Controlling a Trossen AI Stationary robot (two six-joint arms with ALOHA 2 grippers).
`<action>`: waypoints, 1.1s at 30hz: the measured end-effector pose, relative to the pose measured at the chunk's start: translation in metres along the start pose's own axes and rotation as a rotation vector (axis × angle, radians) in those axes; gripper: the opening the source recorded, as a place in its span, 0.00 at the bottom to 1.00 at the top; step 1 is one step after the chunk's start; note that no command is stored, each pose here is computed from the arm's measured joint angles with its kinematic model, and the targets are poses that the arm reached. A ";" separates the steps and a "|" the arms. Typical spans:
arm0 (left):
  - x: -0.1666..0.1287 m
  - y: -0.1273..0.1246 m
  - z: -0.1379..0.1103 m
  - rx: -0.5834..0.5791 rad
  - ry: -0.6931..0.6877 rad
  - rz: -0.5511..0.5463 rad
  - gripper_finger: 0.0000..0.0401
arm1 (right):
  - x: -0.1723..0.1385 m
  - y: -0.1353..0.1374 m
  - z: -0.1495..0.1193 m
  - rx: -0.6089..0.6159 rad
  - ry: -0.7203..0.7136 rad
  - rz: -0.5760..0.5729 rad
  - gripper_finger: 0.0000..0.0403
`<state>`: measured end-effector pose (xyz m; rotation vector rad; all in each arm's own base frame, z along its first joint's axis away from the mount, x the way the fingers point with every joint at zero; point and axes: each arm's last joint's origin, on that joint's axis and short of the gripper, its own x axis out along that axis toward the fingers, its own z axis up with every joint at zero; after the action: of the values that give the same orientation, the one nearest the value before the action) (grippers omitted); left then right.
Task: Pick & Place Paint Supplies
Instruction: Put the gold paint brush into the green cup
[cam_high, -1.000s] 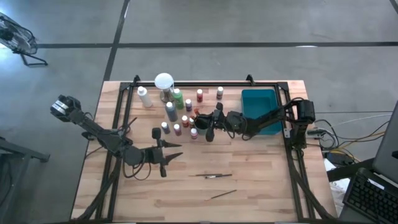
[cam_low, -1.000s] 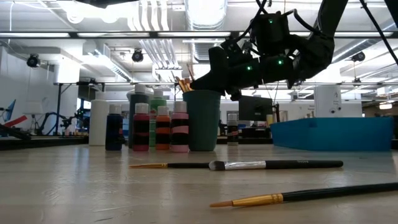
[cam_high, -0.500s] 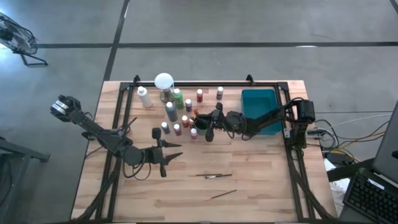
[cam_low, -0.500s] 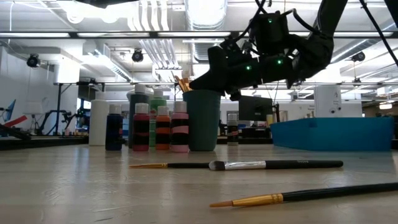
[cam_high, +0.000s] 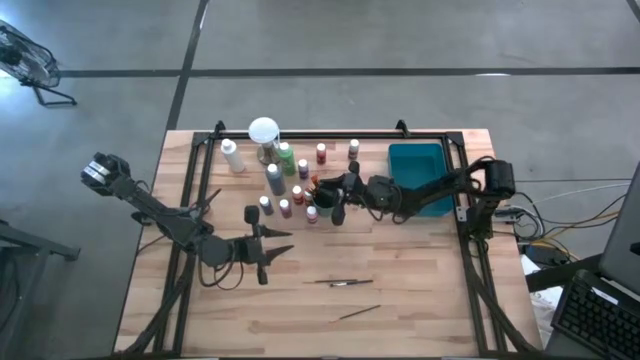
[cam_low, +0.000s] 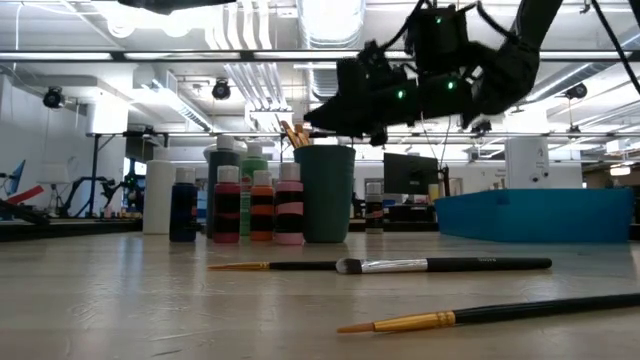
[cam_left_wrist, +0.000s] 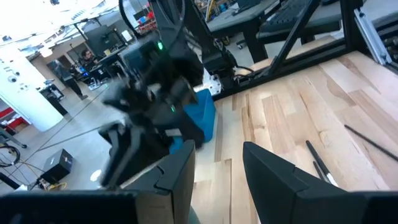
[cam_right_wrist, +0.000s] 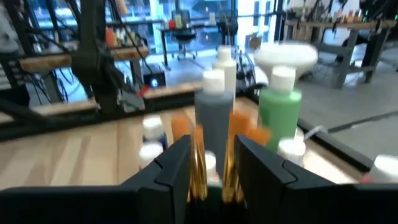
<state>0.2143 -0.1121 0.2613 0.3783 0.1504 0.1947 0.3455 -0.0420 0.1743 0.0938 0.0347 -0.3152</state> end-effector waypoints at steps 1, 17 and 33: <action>0.000 0.000 -0.001 0.007 0.007 -0.002 0.36 | -0.002 0.001 0.005 0.002 -0.012 0.003 0.30; 0.002 -0.010 -0.017 -0.159 0.124 -0.102 0.35 | -0.078 0.055 0.078 -0.118 0.073 0.120 0.17; 0.013 -0.065 -0.054 -0.245 0.285 -0.217 0.35 | -0.099 0.073 0.074 -0.079 0.175 0.188 0.04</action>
<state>0.2272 -0.1491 0.1857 0.0866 0.4420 0.0498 0.2759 0.0501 0.2595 0.0459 0.2106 -0.1164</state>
